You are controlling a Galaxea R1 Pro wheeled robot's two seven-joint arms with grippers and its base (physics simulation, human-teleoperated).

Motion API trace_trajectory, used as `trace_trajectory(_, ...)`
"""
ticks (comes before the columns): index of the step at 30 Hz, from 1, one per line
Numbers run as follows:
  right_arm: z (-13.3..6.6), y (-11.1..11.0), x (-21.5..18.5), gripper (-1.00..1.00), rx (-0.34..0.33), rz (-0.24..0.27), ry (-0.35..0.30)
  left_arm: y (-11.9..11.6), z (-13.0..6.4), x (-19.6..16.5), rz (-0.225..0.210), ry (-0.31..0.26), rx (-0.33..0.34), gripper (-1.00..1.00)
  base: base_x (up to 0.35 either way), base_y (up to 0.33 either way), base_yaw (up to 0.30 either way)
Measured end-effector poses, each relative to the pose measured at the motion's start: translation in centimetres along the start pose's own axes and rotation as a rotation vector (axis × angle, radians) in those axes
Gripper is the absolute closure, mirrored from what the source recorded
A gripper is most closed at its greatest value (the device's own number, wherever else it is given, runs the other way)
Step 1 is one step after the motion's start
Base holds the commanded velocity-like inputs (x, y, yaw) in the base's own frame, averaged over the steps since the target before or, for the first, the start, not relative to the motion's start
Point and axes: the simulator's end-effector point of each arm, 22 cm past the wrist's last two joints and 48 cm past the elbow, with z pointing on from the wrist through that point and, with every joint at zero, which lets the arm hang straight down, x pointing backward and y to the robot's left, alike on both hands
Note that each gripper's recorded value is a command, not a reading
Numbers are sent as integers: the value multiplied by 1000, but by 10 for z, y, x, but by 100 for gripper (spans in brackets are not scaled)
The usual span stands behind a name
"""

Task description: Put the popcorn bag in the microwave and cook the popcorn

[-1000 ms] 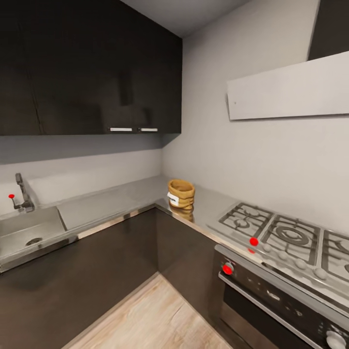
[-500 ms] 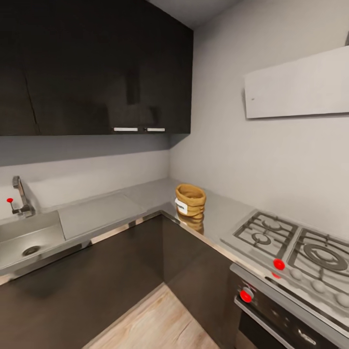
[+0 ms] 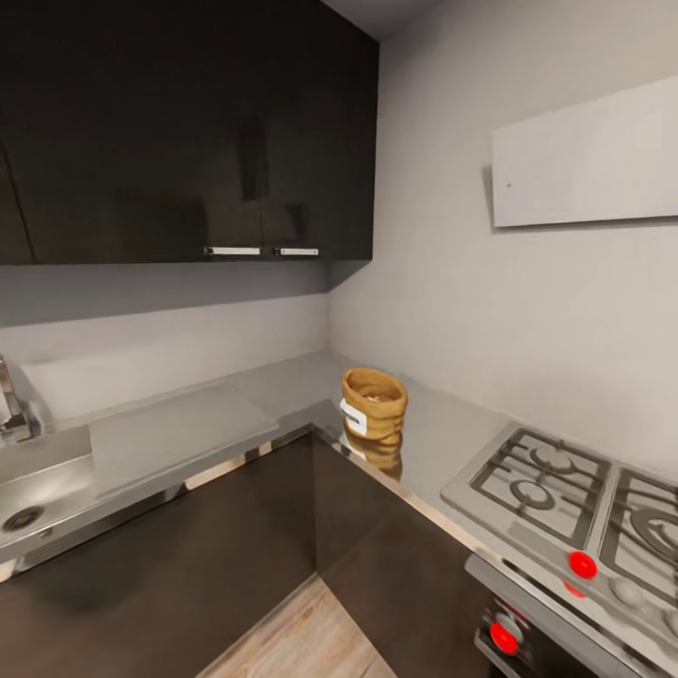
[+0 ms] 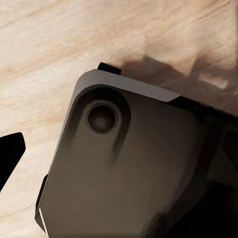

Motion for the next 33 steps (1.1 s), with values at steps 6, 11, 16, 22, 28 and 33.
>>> trace_trajectory(6, 0, 1, 2, -100, -1, 0, 10, 1, 0, 1, 0, 2, -2, -100, 16, 0, 0)
trace_trajectory(11, 0, 0, 6, -100, -2, -4, 20, 2, 0, 3, 0, 9, -5, -100, 0, 0, 0)
trace_trajectory(16, 1, 1, 10, -100, -2, -39, 32, 3, 0, 6, 1, 17, -9, -100, 0, 0, 0)
trace_trajectory(22, 1, 1, 14, -100, -4, -42, 42, 4, 0, 10, 1, 26, -12, -100, 0, 0, 0)
trace_trajectory(28, 1, 2, 17, -100, -6, -43, 50, 5, 0, 14, 2, 35, -16, -100, 0, 0, 0)
trace_trajectory(33, 2, 3, 20, -100, -8, -42, 57, 6, 0, 17, 2, 43, -18, -100, 0, 0, 0)
